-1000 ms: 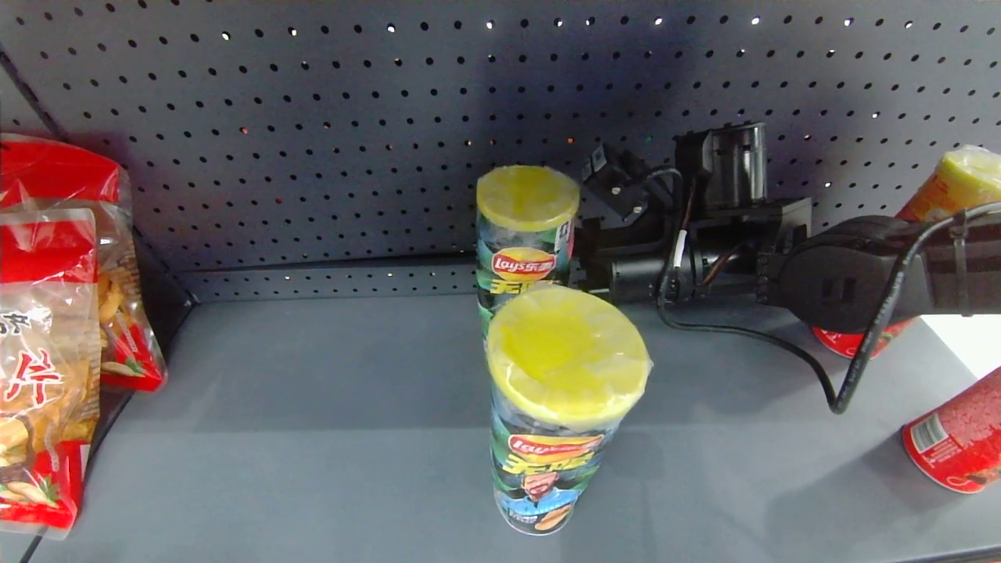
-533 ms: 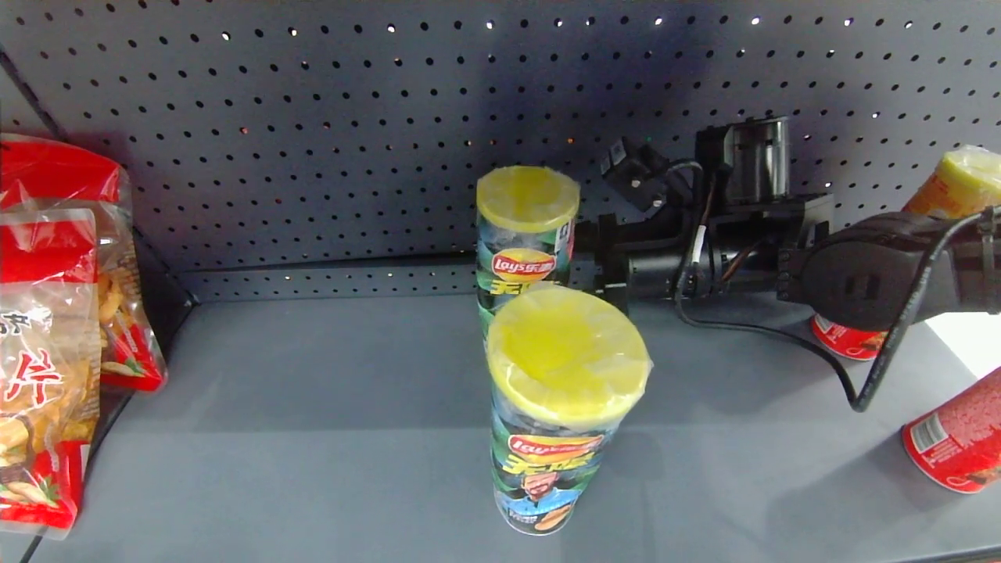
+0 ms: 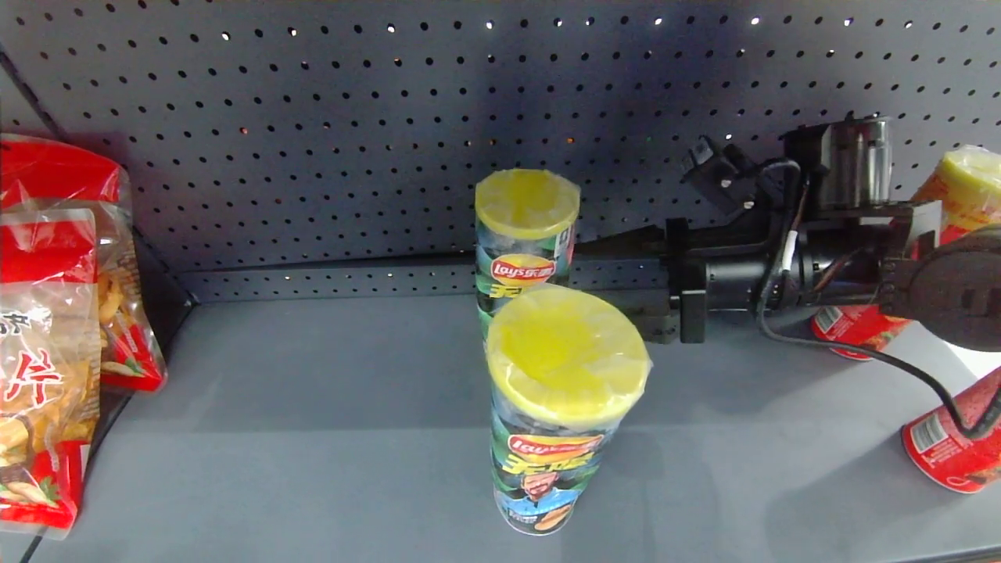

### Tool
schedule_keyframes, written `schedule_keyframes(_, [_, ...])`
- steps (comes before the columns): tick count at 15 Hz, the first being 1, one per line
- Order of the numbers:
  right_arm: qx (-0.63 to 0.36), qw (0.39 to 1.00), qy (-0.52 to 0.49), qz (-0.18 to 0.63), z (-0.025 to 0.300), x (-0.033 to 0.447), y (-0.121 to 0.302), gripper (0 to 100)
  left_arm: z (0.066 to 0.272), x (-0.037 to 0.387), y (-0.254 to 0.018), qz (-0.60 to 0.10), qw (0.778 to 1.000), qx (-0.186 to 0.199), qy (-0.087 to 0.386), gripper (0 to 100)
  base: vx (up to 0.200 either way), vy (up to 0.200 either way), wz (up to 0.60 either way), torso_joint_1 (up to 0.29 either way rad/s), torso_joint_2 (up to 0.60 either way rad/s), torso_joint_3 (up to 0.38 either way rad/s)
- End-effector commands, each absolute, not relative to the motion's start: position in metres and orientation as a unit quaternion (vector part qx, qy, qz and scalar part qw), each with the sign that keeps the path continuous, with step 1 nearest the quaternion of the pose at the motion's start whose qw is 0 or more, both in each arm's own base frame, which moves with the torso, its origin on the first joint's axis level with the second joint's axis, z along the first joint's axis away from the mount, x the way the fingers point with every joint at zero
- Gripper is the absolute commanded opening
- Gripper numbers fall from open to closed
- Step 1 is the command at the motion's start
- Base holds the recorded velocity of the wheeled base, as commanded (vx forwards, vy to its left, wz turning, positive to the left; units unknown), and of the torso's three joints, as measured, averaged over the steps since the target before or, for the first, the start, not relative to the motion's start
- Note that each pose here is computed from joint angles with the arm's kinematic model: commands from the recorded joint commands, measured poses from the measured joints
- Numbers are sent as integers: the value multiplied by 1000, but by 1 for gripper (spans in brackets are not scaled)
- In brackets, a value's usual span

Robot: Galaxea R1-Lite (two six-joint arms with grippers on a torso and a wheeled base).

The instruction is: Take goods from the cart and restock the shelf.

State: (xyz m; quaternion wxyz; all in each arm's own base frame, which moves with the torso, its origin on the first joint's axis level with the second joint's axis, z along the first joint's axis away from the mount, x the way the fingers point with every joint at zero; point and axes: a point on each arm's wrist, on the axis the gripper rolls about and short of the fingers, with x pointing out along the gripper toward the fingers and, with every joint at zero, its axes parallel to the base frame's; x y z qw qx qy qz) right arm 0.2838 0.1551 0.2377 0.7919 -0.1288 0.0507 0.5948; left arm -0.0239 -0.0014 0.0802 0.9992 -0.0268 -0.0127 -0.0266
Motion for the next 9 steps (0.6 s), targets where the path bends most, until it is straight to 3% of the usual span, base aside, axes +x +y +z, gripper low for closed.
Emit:
schedule_keyframes(1, [-131, 795, 40, 590, 248, 268, 144, 100, 80, -24, -1, -26, 999, -27, -12, 100, 0, 0, 0, 0, 0, 0])
schedule_keyframes(9, [-127, 790, 61, 596, 249, 226, 127, 100, 80, -24, -1, -26, 999, -27, -12, 100, 0, 0, 0, 0, 0, 0])
